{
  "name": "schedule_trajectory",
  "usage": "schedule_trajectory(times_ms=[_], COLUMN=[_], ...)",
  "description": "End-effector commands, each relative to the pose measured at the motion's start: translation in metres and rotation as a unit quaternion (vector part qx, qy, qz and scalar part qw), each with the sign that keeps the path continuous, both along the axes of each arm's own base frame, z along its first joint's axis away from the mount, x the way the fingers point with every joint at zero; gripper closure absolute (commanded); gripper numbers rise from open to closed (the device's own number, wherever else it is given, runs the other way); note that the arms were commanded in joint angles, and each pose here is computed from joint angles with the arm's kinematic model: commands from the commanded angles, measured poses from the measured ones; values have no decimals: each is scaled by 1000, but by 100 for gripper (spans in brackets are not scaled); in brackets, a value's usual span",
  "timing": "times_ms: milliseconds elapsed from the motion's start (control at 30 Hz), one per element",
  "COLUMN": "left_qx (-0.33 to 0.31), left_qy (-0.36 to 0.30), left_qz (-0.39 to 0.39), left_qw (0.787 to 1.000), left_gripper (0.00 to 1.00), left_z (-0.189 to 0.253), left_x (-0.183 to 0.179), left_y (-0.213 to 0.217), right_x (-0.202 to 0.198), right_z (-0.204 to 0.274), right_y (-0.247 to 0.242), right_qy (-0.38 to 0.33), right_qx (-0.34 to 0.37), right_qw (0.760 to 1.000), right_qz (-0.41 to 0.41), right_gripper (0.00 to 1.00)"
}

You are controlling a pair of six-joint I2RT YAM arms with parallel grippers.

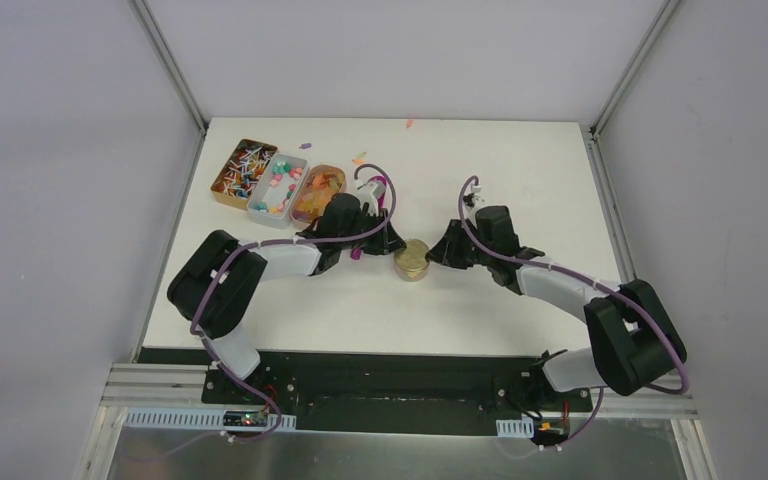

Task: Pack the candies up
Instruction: Screw the bottle lid onto the packing bottle, then reset both arms

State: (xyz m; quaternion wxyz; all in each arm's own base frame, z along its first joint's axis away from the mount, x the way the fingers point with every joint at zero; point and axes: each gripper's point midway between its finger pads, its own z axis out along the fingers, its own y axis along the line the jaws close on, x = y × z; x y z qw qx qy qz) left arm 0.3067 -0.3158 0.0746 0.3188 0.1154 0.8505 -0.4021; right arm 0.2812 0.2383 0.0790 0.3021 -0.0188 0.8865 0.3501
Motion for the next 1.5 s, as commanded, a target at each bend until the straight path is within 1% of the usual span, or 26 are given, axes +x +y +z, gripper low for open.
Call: schedule_trajectory(times_ms=[0,33,67,133,200,300,367,400,433,500,600,667,733,800,867,900,933,967,1033,1133,1300,1467], left_qx=[71,69,67,60,53,40,35,36,38,43,53,55,54,47,35,30,24,18,7,-2,-12,-11], left_qy=[55,52,47,35,20,-6,-30,-40,-53,-80,-132,-168,-202,-229,-250,-257,-265,-272,-285,-293,-284,-276], left_qz=[-11,-14,-15,-13,-9,-7,-2,2,8,23,53,75,99,120,140,148,154,161,173,177,171,163], left_qw=[996,996,997,997,998,999,999,999,998,996,988,981,973,965,958,955,951,949,943,940,943,947], left_gripper=[81,81,79,73,65,55,49,47,45,38,33,30,28,25,17,7,2,1,1,1,1,1], left_z=[-41,-36,-29,-14,4,38,64,77,90,117,160,189,218,243,263,270,278,284,294,295,280,269], left_x=[-16,-14,-10,-2,6,18,27,30,34,38,43,42,40,33,25,21,15,10,-2,-18,-38,-46], left_y=[16,14,13,11,11,12,16,19,23,33,50,62,75,86,97,102,107,112,122,131,138,139], right_x=[-16,-14,-10,-7,-3,0,0,0,2,3,8,13,15,14,12,11,9,8,5,-1,-11,-18], right_z=[-9,-1,2,11,20,37,49,56,66,81,105,122,142,166,187,196,203,208,217,225,234,234], right_y=[-10,-10,-13,-19,-27,-34,-39,-41,-43,-50,-64,-78,-88,-93,-95,-95,-94,-93,-92,-92,-101,-107], right_qy=[35,25,18,11,1,-18,-35,-44,-57,-77,-111,-134,-155,-182,-206,-216,-226,-232,-240,-246,-263,-271], right_qx=[-18,-14,-20,-31,-43,-54,-62,-68,-74,-93,-132,-161,-175,-171,-160,-152,-143,-135,-118,-101,-87,-74], right_qw=[999,999,999,999,998,997,996,995,994,991,983,975,968,963,959,958,957,957,957,957,951,948], right_qz=[-21,-23,-29,-40,-49,-57,-56,-55,-54,-50,-59,-79,-96,-104,-108,-110,-110,-109,-112,-118,-135,-148], right_gripper=[74,74,69,55,45,25,10,4,1,0,0,0,0,0,0,0,0,0,0,0,0,0])
